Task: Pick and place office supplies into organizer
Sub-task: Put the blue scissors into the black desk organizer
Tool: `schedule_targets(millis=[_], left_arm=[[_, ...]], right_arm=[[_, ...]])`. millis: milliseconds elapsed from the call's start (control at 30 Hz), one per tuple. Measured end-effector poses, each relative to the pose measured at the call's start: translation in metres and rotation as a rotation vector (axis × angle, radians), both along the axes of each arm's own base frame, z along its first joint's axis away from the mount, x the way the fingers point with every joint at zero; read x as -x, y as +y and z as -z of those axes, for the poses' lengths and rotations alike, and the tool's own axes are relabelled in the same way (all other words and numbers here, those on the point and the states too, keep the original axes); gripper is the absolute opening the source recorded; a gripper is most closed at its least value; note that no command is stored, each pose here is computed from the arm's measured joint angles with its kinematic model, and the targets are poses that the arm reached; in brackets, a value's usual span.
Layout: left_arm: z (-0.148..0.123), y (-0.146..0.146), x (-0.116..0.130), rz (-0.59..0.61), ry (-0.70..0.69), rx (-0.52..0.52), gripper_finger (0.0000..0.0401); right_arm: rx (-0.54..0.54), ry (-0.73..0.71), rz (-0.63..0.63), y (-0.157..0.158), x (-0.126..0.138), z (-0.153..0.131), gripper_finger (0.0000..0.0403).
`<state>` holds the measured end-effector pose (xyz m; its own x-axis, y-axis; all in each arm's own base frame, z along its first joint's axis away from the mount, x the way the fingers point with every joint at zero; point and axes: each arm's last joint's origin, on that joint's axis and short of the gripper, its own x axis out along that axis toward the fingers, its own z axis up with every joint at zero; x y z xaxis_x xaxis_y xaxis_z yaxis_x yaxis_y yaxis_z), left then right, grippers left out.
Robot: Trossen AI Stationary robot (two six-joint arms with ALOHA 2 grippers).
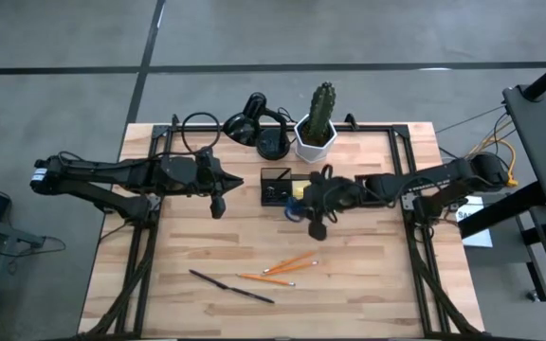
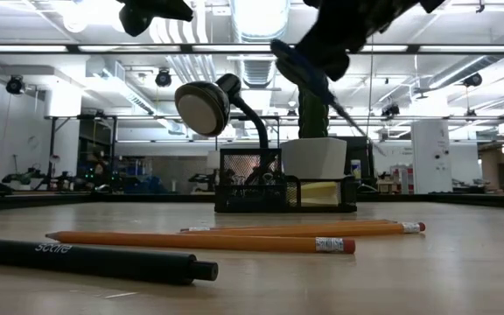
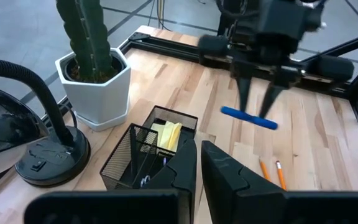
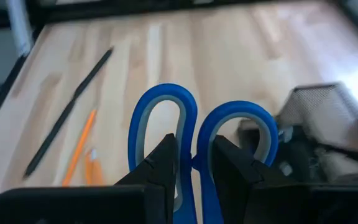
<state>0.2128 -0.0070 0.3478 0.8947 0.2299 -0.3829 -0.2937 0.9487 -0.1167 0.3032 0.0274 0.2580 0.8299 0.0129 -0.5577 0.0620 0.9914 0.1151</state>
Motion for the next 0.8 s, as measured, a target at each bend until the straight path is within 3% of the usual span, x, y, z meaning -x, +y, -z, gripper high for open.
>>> schedule_targets(millis=[333, 800], left_arm=[[0.0, 0.0, 0.0, -0.001, 0.0, 0.0, 0.0008], [0.0, 0.0, 0.0, 0.0, 0.0, 0.0, 0.0008]], right_arm=[[0.062, -0.206, 0.215, -0.033, -0.01, -0.017, 0.0065], [0.068, -0.47, 0.352, -0.071, -0.013, -0.036, 0.0065]])
